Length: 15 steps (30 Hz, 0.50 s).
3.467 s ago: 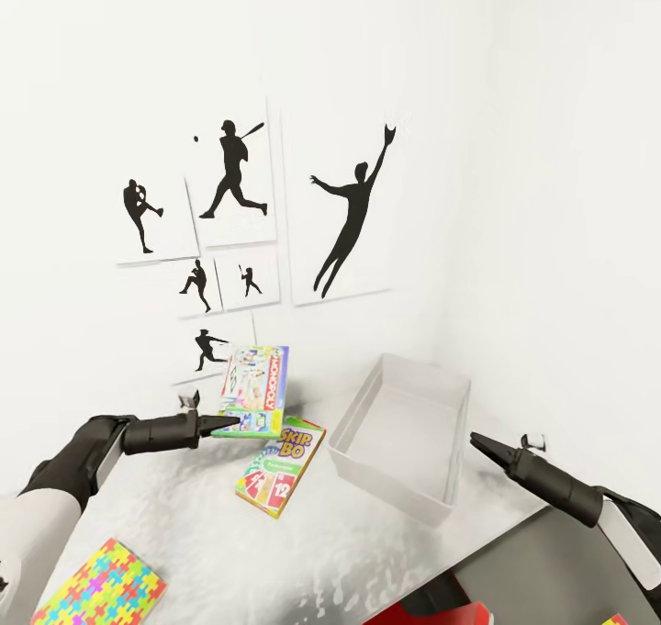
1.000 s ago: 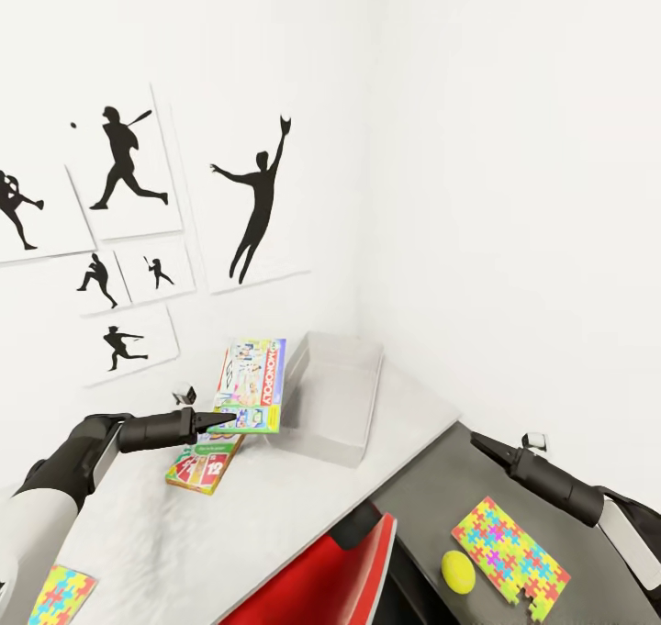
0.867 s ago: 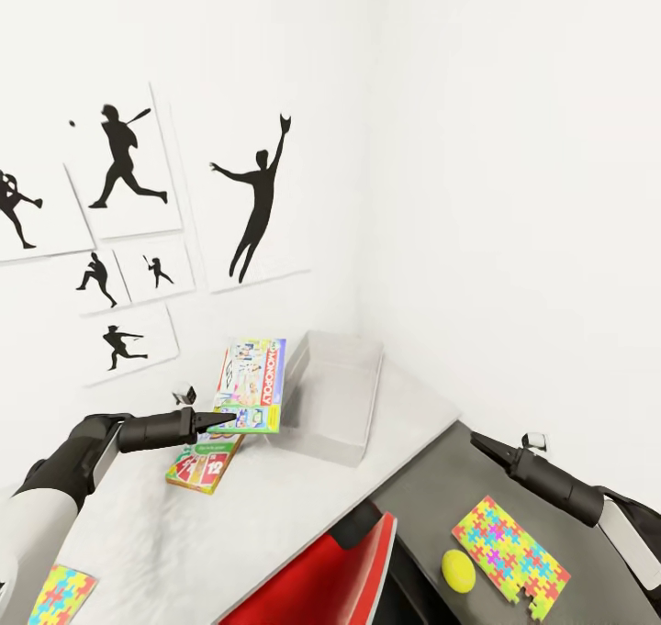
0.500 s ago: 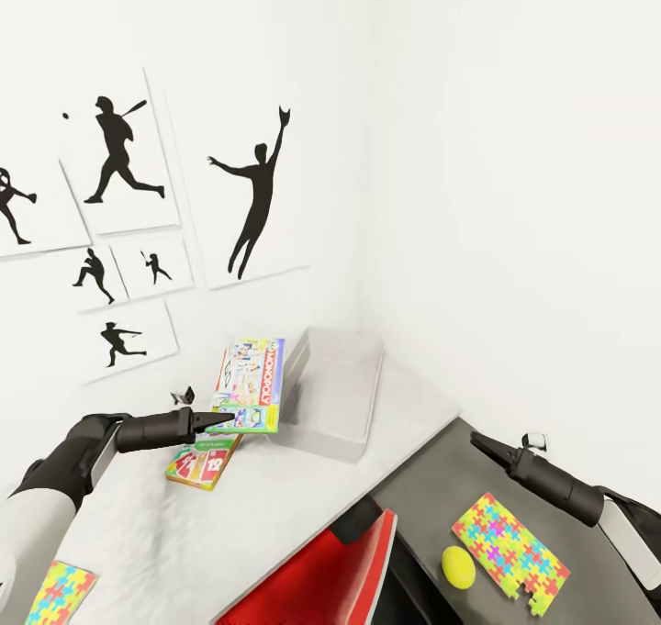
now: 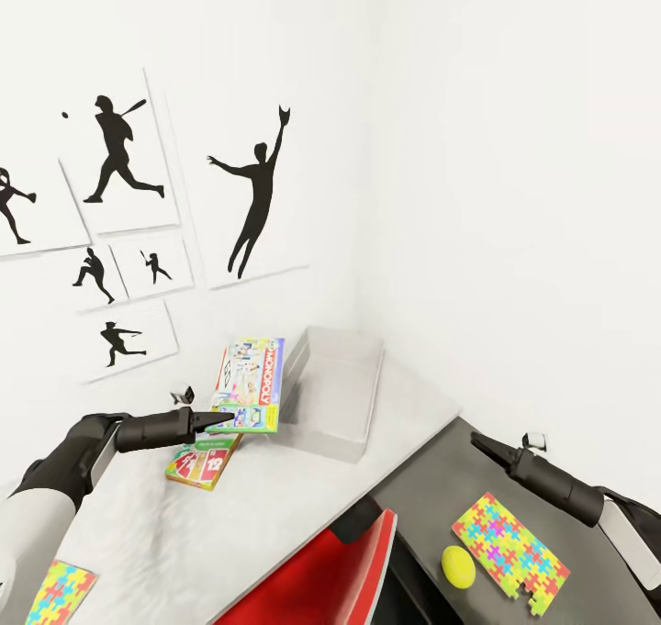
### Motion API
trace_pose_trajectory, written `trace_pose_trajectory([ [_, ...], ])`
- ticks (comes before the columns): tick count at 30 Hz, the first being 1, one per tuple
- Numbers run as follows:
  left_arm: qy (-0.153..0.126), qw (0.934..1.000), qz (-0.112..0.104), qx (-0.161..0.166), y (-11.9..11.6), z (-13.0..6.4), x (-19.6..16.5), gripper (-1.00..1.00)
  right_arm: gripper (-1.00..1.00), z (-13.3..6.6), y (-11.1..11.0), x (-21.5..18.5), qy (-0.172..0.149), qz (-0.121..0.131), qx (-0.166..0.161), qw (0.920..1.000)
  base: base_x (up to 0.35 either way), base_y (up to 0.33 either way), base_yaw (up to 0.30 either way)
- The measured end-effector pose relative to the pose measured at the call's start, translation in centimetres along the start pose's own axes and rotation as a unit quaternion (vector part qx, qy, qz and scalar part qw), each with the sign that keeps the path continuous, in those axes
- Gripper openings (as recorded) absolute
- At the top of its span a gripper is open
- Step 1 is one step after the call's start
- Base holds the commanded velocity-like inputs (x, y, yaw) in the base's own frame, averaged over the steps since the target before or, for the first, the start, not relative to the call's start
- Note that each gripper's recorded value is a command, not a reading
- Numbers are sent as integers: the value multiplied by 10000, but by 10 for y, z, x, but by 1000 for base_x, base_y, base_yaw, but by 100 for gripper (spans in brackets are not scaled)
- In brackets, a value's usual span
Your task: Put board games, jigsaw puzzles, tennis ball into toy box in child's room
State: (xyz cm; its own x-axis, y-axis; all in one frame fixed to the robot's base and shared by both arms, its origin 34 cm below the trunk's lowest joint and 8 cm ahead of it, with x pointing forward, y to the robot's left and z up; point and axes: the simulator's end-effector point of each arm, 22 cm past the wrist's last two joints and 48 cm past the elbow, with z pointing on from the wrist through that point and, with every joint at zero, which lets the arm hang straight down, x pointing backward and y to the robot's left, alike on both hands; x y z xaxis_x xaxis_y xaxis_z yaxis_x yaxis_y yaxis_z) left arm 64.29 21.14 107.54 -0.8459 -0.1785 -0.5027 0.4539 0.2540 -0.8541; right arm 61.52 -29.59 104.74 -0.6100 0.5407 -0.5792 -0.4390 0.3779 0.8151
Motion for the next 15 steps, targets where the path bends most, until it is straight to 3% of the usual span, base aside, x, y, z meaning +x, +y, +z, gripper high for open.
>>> trace_pose_trajectory([
  [7,2,9999,107,16,-6,0,-5,-100,100,-2,0,-1,1,-9,4,10000,0,0,0],
  [15,0,10000,66,-51,-4,-7,-6,-100,100,-3,0,-2,1,-13,11,10000,0,0,0],
])
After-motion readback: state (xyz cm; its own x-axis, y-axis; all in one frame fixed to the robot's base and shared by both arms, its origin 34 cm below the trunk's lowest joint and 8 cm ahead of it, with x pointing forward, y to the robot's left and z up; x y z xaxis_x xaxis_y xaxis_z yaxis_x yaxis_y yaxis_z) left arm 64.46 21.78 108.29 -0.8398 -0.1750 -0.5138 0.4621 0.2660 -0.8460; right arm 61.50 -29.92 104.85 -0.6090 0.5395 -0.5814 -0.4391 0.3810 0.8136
